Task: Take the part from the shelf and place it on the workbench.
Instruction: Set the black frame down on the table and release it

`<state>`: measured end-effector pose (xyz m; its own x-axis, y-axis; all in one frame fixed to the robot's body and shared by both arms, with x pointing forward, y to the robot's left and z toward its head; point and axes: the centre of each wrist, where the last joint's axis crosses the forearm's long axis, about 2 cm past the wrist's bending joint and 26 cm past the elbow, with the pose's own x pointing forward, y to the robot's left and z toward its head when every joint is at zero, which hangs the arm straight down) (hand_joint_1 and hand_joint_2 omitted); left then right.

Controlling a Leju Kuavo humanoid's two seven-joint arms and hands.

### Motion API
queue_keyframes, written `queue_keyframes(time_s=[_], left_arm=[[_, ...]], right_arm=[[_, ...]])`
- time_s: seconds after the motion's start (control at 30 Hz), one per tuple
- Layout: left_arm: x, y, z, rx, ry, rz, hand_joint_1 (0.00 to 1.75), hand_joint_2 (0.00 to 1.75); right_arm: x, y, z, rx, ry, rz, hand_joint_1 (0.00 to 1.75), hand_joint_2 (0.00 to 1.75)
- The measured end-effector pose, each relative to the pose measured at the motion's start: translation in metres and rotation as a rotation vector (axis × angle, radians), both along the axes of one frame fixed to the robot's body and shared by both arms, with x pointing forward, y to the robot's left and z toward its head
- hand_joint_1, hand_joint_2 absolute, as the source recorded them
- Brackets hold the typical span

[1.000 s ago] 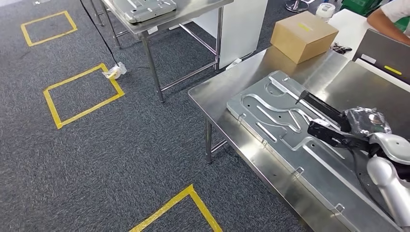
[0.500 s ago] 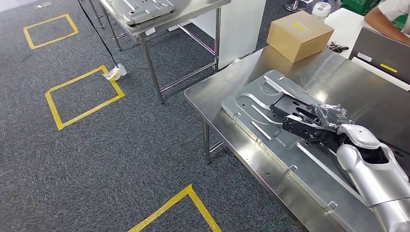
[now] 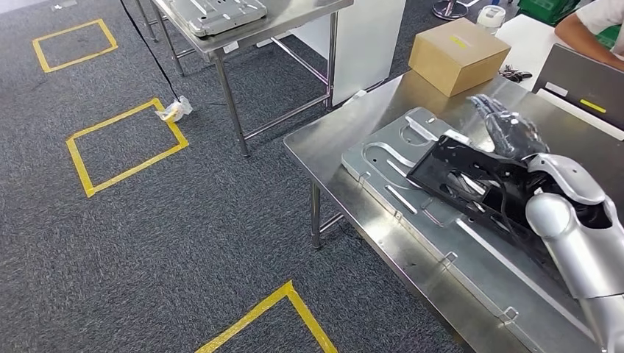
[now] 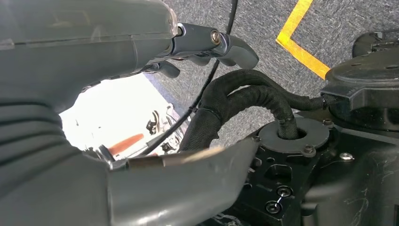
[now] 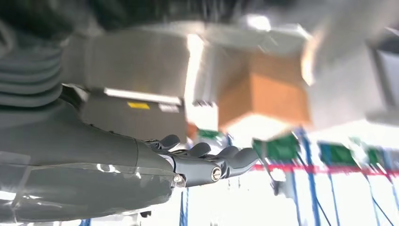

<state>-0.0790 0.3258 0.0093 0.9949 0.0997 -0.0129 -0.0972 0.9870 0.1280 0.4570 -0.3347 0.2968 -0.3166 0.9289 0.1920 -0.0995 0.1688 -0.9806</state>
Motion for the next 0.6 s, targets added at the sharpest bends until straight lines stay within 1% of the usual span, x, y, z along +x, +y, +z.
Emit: queue_keyframes(time_s=[0.2, 0.3, 0.4, 0.6], left_arm=[[0.000, 0.000, 0.000, 0.002, -0.001, -0.007, 0.00, 0.00], [-0.001, -0.001, 0.000, 0.003, -0.002, -0.009, 0.00, 0.00], [-0.001, 0.000, 0.000, 0.003, -0.002, -0.010, 0.00, 0.00], [-0.002, -0.001, 0.000, -0.004, 0.008, -0.005, 0.00, 0.00]], right_arm=[[-0.010, -0.009, 0.051, 0.058, -0.193, 0.041, 0.00, 0.00], [-0.015, -0.014, 0.066, 0.072, -0.255, 0.047, 0.00, 0.00], [-0.020, -0.018, 0.074, 0.073, -0.294, 0.053, 0.00, 0.00], [-0.027, -0.024, 0.072, 0.055, -0.310, 0.059, 0.00, 0.00]])
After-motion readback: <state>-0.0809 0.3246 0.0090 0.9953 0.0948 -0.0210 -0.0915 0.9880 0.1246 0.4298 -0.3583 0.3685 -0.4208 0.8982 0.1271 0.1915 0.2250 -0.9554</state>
